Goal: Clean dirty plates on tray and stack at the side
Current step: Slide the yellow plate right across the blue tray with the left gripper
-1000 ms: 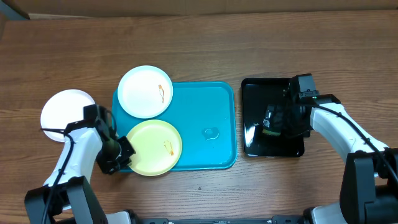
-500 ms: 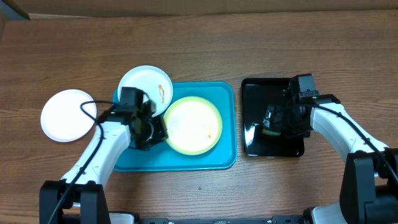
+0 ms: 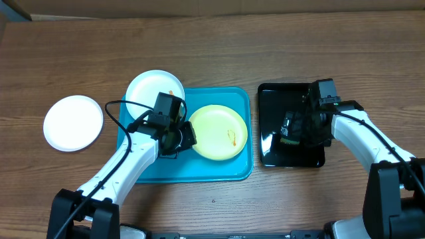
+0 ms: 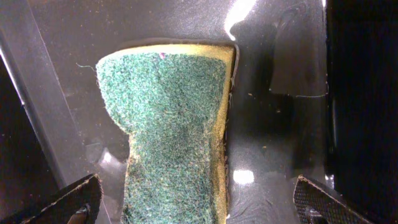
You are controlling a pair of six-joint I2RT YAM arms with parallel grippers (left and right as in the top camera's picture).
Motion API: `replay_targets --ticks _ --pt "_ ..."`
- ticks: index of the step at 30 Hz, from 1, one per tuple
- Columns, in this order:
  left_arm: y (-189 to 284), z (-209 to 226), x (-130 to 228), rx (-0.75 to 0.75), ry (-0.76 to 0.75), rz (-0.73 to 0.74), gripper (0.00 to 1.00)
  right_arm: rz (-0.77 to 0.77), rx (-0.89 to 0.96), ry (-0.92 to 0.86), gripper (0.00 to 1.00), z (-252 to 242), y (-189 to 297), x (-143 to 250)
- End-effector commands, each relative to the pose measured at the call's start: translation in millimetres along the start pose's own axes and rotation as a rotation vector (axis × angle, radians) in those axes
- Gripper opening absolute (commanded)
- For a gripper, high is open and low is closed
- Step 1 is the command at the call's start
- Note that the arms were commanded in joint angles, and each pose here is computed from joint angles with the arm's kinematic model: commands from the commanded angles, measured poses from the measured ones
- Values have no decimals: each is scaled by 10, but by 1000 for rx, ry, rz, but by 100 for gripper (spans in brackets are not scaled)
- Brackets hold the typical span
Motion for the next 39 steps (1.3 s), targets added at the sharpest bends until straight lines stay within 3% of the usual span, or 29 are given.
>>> replay_targets --ticks 1,4,5,6,7,8,9,11,16,19,24,33,36,39 --pt "46 -15 -51 -42 10 -39 6 -15 2 9 100 8 21 -3" --pt "45 0 -51 -57 15 -43 5 -15 2 9 100 8 21 -3" --pt "45 -1 -52 -57 20 -44 9 -15 2 9 100 8 21 -3" --pt "45 -1 -52 -57 27 -44 22 -15 2 9 100 8 21 -3" --pt "46 0 -54 -57 30 -45 42 -15 2 9 100 8 21 -3" --pt "46 -1 -65 -59 28 -54 53 -15 2 9 100 8 21 -3" --pt "47 6 -81 -69 27 -68 56 -15 2 9 100 8 21 -3" --pt "54 21 -140 -101 13 -117 49 -15 2 9 100 8 21 -3" --pt "62 -43 -249 -87 -195 -183 33 -15 2 9 100 8 21 -3" --pt "34 -42 -271 -105 -291 -188 35 -15 2 9 100 8 21 -3" --pt "-98 -5 -282 -129 -299 -163 37 -15 2 9 100 8 21 -3" --pt "-380 -36 -264 -44 -358 -87 31 -15 2 9 100 8 21 -3" --pt "-381 -35 -264 -46 -390 -86 22 -15 2 9 100 8 21 -3" --pt "-382 -23 -245 -51 -394 -72 4 -15 2 9 100 8 21 -3"
Point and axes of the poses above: each gripper's point midway between its finger pads, its own y axis back along the fingers, its own z axis along the line the jaws close on, x = y × z, the point moved 9 cm from there along y, back along the fingers, and after that the axes turned 8 degrees about -y, right-handed, at the moved point
